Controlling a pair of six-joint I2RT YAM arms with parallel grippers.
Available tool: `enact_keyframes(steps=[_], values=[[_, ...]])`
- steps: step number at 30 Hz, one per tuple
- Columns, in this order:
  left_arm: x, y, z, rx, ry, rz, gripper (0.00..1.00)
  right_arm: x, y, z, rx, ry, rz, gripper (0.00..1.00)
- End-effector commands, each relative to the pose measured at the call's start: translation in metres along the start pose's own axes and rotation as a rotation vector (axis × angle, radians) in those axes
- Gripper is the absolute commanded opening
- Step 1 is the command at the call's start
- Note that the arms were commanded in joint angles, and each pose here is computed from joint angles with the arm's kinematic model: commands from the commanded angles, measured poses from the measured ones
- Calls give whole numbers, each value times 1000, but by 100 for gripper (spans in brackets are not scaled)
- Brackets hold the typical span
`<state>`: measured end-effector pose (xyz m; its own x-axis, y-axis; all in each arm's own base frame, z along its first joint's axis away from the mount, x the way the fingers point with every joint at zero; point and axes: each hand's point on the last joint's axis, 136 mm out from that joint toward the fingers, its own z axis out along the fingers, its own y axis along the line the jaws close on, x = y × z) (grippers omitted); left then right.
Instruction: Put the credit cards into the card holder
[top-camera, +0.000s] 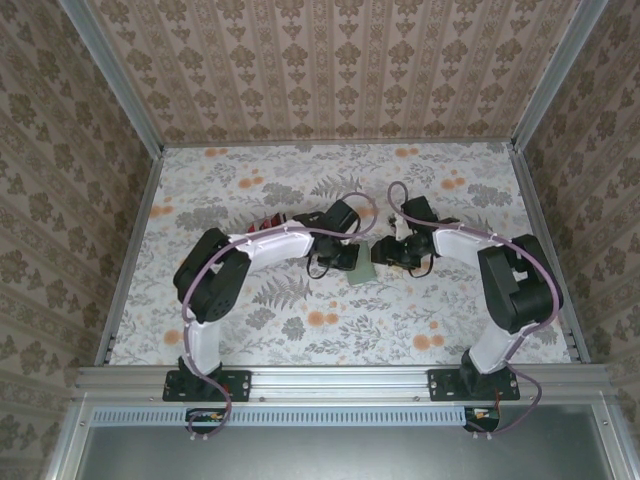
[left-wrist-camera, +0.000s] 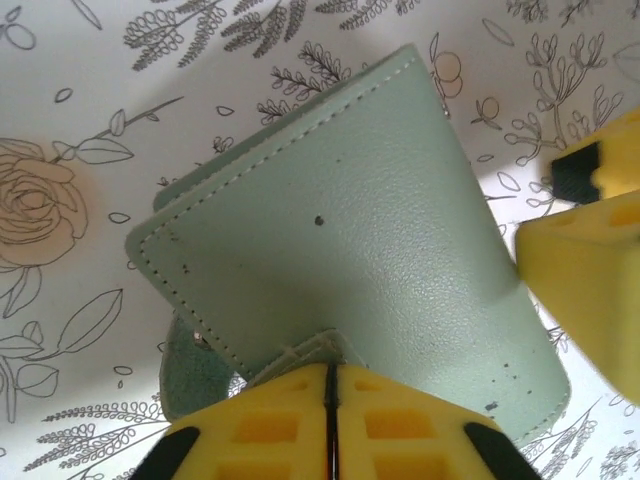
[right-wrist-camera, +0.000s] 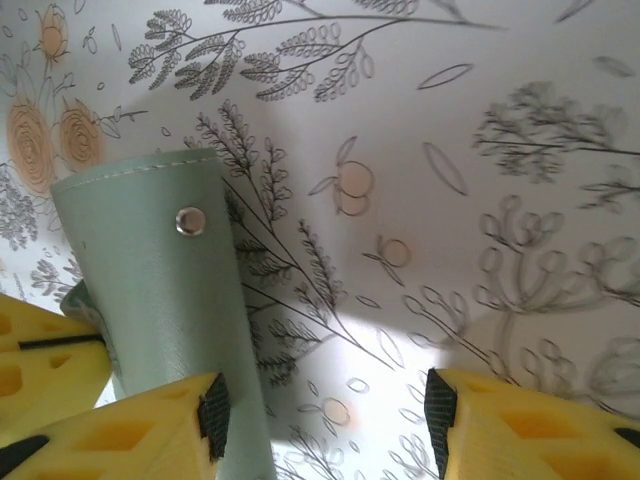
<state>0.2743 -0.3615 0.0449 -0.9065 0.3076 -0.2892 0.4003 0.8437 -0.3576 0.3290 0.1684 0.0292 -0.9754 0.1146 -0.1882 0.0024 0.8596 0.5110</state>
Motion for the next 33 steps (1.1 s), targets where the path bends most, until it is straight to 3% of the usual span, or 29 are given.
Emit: enact_keyframes(steps=[1,4,12,19,25,29,33], values=[[35,32,17,-73,82,-66,4,-3,20,13,-114,13,32,57],[47,41,23,-75,94,-89,0,1,36,22,-166,47,24,57],[59,51,29,-77,100,-114,0,6,70,35,-308,81,31,58],[61,58,26,-80,86,-128,0,3,79,18,-361,47,29,60],[57,65,22,-69,52,-144,0,11,77,23,-354,116,12,61],[57,70,24,-66,38,-154,0,20,74,30,-351,163,5,58],[59,71,28,-60,44,-160,0,27,79,34,-362,179,-20,48]])
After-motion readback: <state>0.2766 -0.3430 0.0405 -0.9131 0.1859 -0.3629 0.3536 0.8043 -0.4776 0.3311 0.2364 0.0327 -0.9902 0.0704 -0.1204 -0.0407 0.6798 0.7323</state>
